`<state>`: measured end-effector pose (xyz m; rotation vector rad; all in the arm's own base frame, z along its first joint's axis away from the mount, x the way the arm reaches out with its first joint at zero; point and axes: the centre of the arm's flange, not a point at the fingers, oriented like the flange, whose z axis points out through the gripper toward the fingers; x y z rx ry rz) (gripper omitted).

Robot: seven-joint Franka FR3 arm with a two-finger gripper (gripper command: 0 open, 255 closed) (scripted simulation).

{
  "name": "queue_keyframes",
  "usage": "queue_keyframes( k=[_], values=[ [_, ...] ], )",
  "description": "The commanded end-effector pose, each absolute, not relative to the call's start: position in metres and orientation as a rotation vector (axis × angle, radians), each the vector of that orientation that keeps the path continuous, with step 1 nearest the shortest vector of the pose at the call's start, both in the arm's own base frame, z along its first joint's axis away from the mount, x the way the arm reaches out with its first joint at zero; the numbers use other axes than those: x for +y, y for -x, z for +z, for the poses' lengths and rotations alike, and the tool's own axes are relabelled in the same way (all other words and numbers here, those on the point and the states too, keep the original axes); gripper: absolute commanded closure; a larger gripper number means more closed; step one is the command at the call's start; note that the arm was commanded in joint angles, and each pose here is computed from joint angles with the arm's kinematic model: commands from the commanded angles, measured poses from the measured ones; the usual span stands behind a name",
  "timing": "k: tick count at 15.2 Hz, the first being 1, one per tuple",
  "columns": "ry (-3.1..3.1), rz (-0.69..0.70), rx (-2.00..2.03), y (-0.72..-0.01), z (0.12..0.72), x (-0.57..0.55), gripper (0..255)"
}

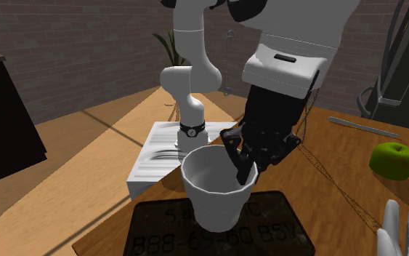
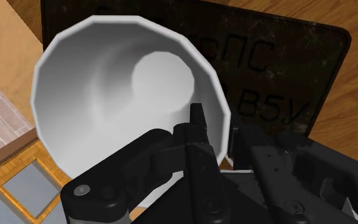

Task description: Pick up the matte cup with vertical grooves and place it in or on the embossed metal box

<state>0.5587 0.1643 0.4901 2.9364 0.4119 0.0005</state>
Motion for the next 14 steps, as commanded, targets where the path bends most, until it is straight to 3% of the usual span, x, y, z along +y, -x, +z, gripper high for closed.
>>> queue_keyframes(
  k=[1, 14],
  values=[
    [-2.936, 0.002, 0.412, -0.558, 0.480, 0.165, 255],
    [-2.936, 0.002, 0.412, -0.558, 0.454, 0.165, 255]
  ],
)
